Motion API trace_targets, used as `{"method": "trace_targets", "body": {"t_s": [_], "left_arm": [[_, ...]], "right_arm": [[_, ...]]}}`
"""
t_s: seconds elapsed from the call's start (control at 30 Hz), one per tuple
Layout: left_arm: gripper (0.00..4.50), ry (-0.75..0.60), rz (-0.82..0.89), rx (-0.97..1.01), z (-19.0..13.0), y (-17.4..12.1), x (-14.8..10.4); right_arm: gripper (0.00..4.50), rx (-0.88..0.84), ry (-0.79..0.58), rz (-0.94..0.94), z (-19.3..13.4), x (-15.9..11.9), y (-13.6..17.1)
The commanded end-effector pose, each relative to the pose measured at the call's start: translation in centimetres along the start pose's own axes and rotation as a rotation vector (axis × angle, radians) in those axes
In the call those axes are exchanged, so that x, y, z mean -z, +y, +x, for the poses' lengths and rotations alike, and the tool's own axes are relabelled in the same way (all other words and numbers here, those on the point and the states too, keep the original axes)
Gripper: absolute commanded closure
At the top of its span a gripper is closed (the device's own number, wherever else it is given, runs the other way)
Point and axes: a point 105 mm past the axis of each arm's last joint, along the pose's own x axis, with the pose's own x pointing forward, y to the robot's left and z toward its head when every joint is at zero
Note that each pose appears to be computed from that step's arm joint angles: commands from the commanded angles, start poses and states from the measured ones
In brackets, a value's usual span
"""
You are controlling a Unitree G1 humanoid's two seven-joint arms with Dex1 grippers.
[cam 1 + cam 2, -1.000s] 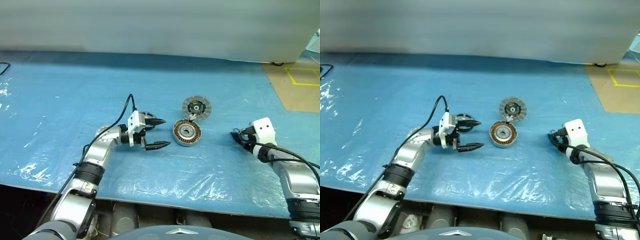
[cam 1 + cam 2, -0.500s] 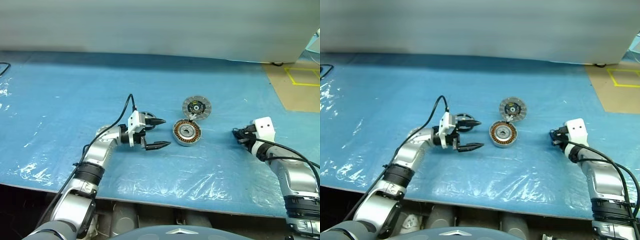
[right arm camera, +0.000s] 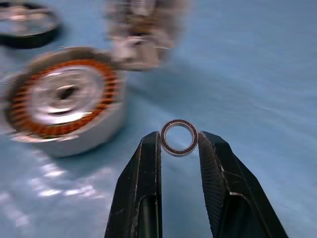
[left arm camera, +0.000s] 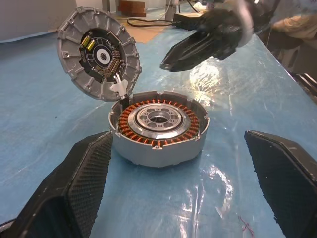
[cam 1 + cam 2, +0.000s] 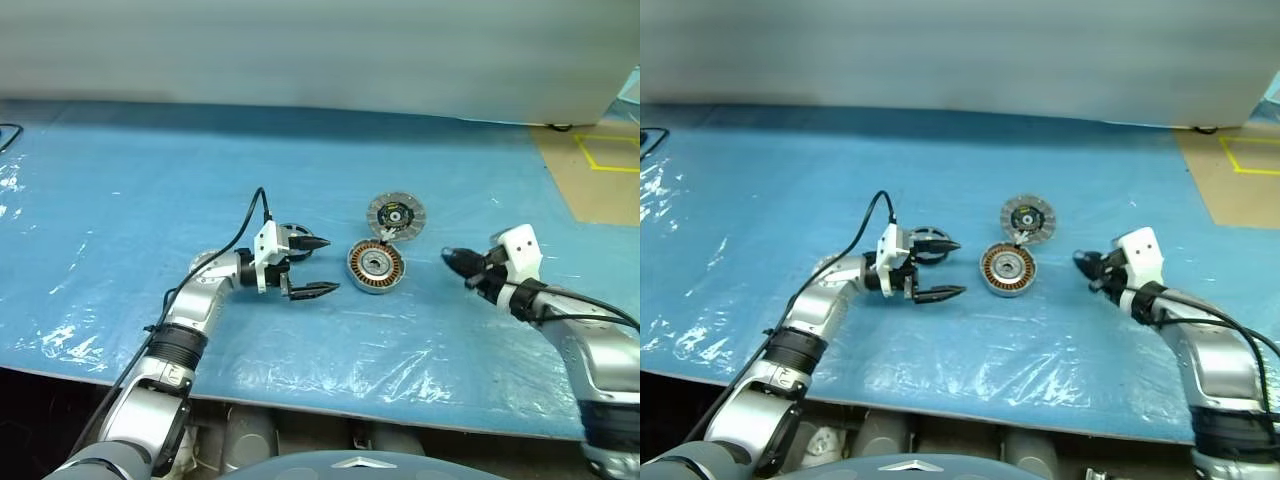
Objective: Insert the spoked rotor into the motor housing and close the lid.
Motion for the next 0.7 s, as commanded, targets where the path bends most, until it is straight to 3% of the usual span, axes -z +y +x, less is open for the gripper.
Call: {"method": "trace_targets", "body": {"t_s": [0.03, 0.23, 0.37, 0.7], "left_arm": [[0.00, -0.030, 0.029, 0.014, 0.0, 0.3, -1.1], [0.00, -0.033, 0.030, 0.024, 0.4, 0.2, -1.0], [0.00, -0.032, 0.027, 0.023, 0.3, 0.1, -0.8], [0.00, -0.026, 0.024, 0.006, -0.2, 0.0, -0.6]], "right_arm": [[3.83, -0.144, -0.025, -0.055, 0.4, -2.3, 2.9], [3.83, -0.154, -0.059, -0.106, 3.4, -4.6, 3.9], [3.83, -0.117, 0.030, -0.132, 5.0, -3.4, 3.6], [3.83, -0.092, 0.091, -0.139, 6.1, -1.9, 3.0]]}}
